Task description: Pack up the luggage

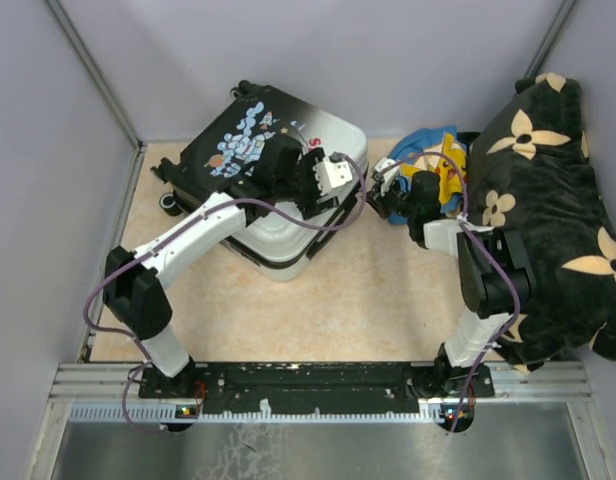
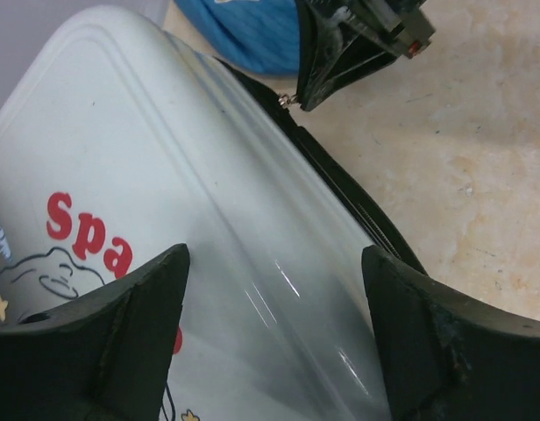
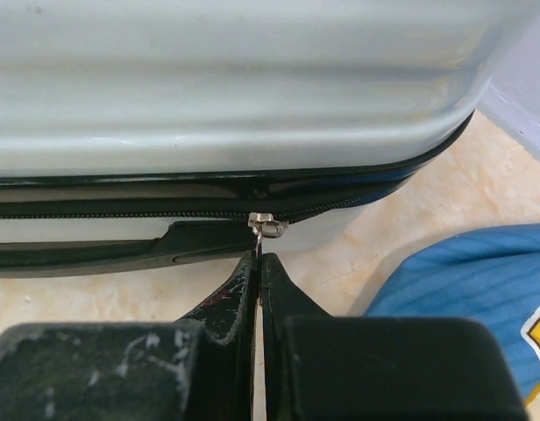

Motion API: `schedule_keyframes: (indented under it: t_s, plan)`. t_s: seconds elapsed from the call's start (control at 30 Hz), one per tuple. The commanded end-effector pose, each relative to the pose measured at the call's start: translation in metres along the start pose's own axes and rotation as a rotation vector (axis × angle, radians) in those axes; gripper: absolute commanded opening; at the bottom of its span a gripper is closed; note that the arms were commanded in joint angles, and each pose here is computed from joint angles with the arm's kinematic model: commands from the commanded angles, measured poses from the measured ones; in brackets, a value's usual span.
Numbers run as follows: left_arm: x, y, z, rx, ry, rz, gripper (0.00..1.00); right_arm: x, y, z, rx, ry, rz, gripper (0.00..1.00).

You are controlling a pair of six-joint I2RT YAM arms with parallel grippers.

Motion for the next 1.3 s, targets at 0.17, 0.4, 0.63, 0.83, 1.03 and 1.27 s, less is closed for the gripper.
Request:
schedule_keyframes:
  t_s: [0.17,0.4,0.63,0.83,1.03,1.27]
  plan:
    - [-0.109,0.019,0.062,0.155,0.419,-0.063,0.61,0.024,0.053,0.025,0.079,-0.074,-0.006,0.0]
    - [-0.097,0.01,0.093,0.032,0.193,-0.019,0.69,0.026,0.106,0.007,0.12,-0.095,-0.113,0.0]
    - [-0.042,-0.1,0.074,-0.191,-0.065,-0.043,0.68,0.023,0.114,-0.014,0.069,-0.157,-0.114,0.0]
    - [-0.053,-0.111,0.044,-0.023,0.024,-0.04,0.61,0.013,0.105,-0.023,0.031,-0.175,-0.089,0.0]
    - [-0.036,-0.112,0.039,0.023,0.018,-0.018,0.57,0.01,0.106,-0.021,0.027,-0.179,-0.096,0.0]
    - [0.013,-0.106,0.083,0.078,-0.248,-0.103,0.69,0.01,0.108,-0.015,0.03,-0.18,-0.097,0.0]
Point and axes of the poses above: each gripper's point midway between its finger pads, its own z axis back along the fingers, its own y axis along the line the jaws close on, x = y × z, the point moved 4 cm from there along z, back along the fingers, and after that the axes turned 13 degrees about -z, right-handed, at the moved point
